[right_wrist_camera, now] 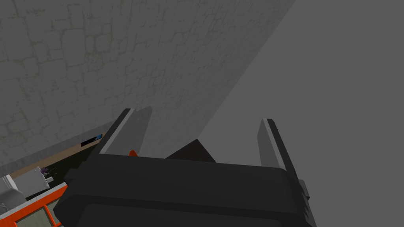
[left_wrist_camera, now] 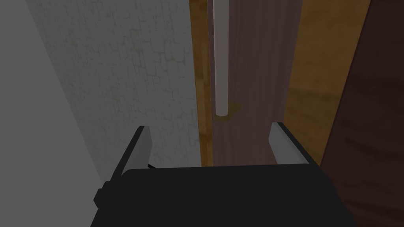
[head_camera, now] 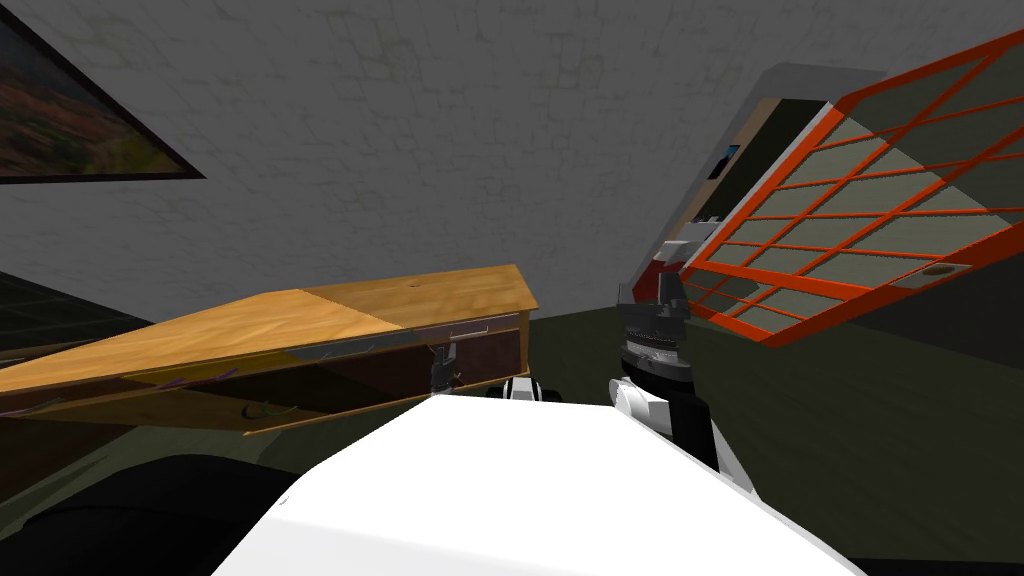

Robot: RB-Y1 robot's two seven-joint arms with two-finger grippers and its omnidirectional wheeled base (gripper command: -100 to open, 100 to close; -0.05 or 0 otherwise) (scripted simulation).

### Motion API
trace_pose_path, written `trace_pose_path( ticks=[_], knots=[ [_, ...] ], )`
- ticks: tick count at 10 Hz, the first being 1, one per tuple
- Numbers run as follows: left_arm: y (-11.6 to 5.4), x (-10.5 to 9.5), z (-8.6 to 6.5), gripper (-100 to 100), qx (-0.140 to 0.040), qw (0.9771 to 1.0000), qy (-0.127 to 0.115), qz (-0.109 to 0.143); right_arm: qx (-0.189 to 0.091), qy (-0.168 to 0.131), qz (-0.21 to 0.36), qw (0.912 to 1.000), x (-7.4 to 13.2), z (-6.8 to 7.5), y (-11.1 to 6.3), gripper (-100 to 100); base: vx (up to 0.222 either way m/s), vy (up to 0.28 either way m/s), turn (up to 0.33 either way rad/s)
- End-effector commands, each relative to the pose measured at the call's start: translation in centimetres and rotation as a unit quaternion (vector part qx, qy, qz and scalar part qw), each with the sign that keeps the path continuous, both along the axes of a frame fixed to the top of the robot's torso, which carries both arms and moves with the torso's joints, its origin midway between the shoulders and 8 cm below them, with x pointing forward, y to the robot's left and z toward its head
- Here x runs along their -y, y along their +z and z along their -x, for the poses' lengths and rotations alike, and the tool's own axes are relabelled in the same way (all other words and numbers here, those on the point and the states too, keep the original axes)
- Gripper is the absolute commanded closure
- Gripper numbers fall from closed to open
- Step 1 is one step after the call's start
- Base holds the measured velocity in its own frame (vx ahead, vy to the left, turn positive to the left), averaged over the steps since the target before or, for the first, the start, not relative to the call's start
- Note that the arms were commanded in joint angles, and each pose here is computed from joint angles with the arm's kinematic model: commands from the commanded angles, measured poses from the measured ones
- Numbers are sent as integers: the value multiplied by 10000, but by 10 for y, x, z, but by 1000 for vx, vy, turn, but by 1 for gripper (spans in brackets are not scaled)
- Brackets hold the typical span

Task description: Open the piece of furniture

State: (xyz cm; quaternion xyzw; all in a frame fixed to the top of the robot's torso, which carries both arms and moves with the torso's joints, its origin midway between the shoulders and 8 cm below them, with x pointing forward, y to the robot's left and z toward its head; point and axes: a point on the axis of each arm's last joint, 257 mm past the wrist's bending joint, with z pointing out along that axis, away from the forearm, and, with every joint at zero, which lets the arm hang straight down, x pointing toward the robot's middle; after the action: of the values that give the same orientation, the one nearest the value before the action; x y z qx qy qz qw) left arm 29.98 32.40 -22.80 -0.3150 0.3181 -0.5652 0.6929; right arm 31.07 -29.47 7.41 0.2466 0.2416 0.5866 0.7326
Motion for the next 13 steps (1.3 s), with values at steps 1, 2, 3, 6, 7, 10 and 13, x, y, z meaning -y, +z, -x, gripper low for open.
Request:
trace_pose_path(
  ticks=[1,2,3,6,7,10,13],
  knots=[
    [-15,4,9,-100,-49,9997,109,226,0,0,0,10000,0,0,0,0,86,-37,5],
    [-18,6,10,-100,-52,9994,139,298,0,0,0,10000,0,0,0,0,78,-29,7],
    [-21,10,11,-100,-51,9990,179,403,0,0,0,10000,0,0,0,0,46,-11,2],
    [-15,4,-13,-100,-15,9987,390,318,1,1,0,10000,0,0,0,0,-45,22,-131],
    [-16,1,-23,-100,-35,9982,515,307,1,1,0,10000,0,0,0,0,-168,82,-201],
    [-9,-1,-48,-100,10,9970,717,301,0,1,0,10000,0,0,0,0,-132,71,-124],
    [-4,-3,-70,-100,11,9953,917,311,0,0,0,10000,0,0,0,0,-98,31,-141]
  ],
)
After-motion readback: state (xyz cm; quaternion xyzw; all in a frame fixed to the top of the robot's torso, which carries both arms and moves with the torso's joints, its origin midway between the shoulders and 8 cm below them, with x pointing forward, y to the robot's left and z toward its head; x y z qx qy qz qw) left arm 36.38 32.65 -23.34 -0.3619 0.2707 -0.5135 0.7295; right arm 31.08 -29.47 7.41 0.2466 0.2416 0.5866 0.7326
